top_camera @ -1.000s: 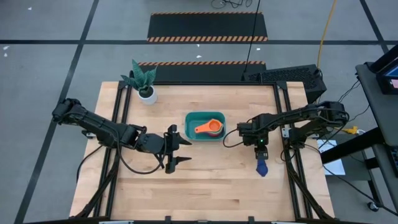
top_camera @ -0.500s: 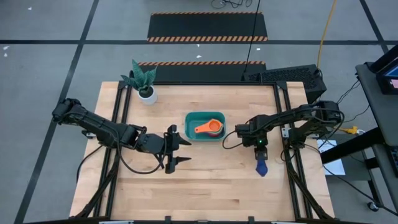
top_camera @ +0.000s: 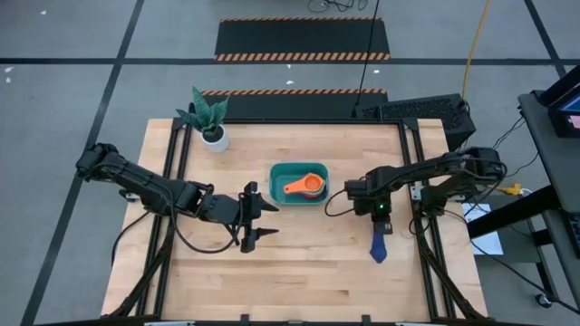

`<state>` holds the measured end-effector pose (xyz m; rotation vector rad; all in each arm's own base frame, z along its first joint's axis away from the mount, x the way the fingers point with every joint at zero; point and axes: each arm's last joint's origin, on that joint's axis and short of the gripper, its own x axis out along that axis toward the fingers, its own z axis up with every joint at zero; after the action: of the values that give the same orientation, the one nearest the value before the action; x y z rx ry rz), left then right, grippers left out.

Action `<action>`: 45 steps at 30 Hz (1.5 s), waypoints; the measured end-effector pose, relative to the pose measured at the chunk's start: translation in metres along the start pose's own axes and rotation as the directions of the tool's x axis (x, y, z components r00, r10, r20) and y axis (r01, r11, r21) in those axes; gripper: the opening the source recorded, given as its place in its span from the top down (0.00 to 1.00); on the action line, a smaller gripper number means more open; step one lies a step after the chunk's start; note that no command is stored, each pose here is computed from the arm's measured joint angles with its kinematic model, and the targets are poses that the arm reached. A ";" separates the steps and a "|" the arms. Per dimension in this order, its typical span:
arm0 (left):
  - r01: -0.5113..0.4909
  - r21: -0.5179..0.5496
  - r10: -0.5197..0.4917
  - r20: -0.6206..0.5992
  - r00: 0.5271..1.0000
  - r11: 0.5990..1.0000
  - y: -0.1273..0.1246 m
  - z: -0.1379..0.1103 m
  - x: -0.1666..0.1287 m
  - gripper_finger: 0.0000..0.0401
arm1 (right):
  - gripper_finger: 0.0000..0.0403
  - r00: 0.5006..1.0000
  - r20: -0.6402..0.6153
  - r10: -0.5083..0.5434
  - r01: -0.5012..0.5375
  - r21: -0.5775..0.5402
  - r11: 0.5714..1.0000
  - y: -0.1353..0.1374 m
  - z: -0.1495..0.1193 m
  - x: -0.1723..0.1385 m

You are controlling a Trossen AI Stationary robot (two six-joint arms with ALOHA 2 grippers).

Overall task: Nest measuring cups in basket
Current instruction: Stack the dark blue measuring cup on top of the orange measuring cup inside the light blue bin

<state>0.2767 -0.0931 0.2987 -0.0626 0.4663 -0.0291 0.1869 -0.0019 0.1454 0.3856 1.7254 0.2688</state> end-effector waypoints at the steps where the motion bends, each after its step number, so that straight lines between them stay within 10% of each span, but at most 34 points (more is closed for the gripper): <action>1: 0.000 0.000 0.000 0.000 1.000 1.000 0.000 0.000 0.000 0.30 | 0.99 1.000 0.020 -0.001 0.001 -0.003 1.000 0.002 -0.001 -0.004; 9: 0.000 0.000 0.000 0.000 1.000 1.000 0.000 0.000 0.000 0.30 | 1.00 0.961 0.278 0.004 0.010 -0.050 0.999 0.018 -0.011 -0.039; 15: 0.000 0.008 0.000 0.001 1.000 1.000 0.000 0.000 0.000 0.30 | 1.00 0.826 0.554 0.103 0.037 -0.236 0.971 0.042 -0.011 -0.063; 24: 0.004 0.034 -0.004 0.024 1.000 0.999 0.000 0.002 0.000 0.30 | 1.00 0.457 0.815 0.355 0.283 -0.512 0.811 0.090 0.000 -0.082; 37: -0.041 0.270 -0.022 0.227 0.974 0.962 -0.019 0.018 -0.007 0.30 | 1.00 -0.300 0.806 0.510 0.561 -0.283 0.778 0.087 -0.013 -0.068; 45: -0.116 0.343 -0.008 0.340 0.940 0.932 -0.021 0.028 -0.005 0.30 | 1.00 -0.454 0.791 0.410 0.579 -0.088 0.810 0.079 -0.011 -0.061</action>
<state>0.2845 -0.1124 0.3275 0.3028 0.1132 -0.0475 0.1946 0.0468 0.2332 -0.1699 -0.4497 0.1353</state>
